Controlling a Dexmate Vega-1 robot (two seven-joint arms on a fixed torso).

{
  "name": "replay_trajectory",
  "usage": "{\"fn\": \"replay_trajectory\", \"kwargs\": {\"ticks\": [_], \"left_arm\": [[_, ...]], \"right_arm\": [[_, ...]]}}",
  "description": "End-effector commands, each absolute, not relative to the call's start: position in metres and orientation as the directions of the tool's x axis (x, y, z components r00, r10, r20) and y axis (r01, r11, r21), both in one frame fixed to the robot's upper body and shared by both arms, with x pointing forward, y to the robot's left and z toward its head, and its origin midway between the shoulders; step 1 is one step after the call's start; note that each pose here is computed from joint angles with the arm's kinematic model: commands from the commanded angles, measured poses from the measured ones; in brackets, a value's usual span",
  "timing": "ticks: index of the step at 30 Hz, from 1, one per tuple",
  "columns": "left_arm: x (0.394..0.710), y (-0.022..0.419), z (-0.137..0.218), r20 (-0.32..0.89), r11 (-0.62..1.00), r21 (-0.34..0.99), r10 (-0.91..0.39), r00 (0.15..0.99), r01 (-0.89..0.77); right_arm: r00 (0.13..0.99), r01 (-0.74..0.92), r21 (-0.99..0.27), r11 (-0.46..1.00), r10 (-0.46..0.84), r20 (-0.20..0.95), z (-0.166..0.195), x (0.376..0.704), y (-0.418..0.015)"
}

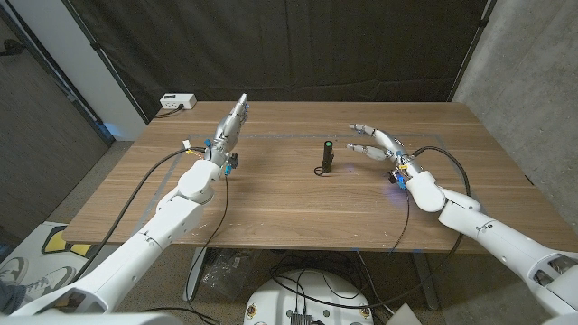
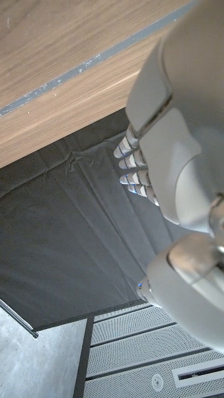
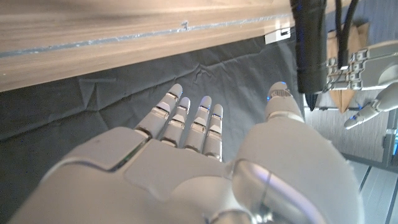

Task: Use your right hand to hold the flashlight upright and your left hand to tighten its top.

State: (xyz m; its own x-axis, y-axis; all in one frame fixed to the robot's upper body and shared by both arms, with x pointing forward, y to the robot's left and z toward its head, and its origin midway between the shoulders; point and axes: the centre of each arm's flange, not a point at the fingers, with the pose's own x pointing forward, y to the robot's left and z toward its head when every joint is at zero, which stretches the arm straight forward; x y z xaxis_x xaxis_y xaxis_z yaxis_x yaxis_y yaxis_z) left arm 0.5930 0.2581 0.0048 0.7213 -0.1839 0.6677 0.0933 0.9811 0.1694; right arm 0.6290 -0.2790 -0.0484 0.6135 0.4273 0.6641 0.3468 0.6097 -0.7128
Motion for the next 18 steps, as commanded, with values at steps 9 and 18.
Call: {"fn": "replay_trajectory", "kwargs": {"ticks": [9,18], "left_arm": [[0.588,0.270,0.013,0.671,0.974,0.196,-0.217,0.709,0.113],[0.580,0.279,0.009,0.665,0.974,0.183,-0.225,0.713,0.137]], "right_arm": [[0.633,0.315,-0.796,0.517,0.510,0.582,-0.062,0.621,-0.258],[0.630,0.301,-0.808,0.507,0.530,0.567,-0.072,0.616,-0.236]]}}
